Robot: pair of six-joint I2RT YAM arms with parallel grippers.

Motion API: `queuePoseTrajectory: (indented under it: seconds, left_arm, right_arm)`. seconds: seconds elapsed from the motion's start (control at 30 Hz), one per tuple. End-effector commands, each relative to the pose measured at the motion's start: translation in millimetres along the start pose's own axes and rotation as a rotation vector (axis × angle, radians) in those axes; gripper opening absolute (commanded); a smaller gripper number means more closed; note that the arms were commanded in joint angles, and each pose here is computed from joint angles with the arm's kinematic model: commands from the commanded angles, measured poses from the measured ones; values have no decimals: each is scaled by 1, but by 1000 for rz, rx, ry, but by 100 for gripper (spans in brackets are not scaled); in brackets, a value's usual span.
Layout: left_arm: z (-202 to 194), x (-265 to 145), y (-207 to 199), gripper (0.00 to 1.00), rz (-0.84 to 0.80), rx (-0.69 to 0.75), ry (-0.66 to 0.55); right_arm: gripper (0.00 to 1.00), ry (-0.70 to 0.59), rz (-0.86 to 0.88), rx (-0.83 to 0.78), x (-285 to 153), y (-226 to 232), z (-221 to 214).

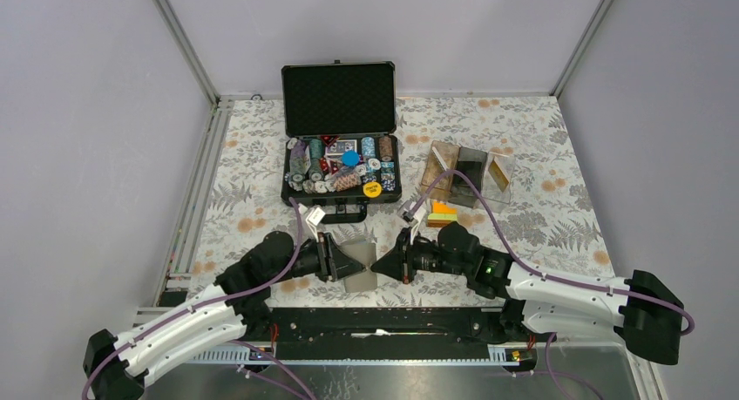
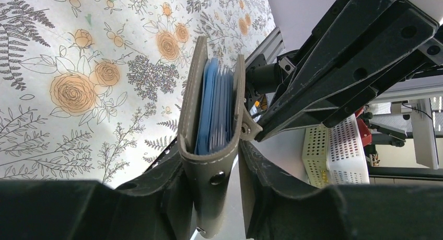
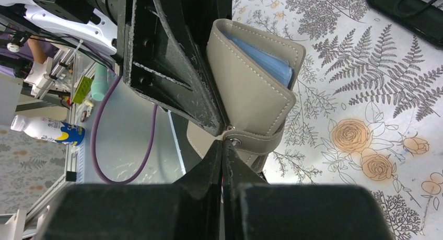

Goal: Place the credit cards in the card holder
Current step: Close the card holder.

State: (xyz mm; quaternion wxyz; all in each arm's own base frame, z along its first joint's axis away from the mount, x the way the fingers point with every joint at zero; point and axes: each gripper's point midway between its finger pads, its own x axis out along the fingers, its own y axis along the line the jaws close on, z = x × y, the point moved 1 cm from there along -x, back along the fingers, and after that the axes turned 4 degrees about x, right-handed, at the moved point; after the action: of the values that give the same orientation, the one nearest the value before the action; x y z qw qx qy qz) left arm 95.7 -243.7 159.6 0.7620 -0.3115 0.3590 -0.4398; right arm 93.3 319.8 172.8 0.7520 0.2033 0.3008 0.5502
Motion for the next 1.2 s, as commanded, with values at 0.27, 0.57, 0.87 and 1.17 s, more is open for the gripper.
queuePoseTrajectory:
  seconds: [0.27,0.57,0.87,1.17]
  left_arm:
    - [18,3,-11,51,-59,-7,-99]
    - [9,6,-22,50,-145,11,-45]
    - [-3,6,-26,50,-188,74,30]
    - [-4,2,-22,39,-159,94,34]
  right_arm:
    - [0,-20,-1,18,-3,4,3]
    - [0,-21,41,44,4,10,3]
    - [0,-95,3,92,11,2,14]
    - [0,-96,-62,86,1,-9,9]
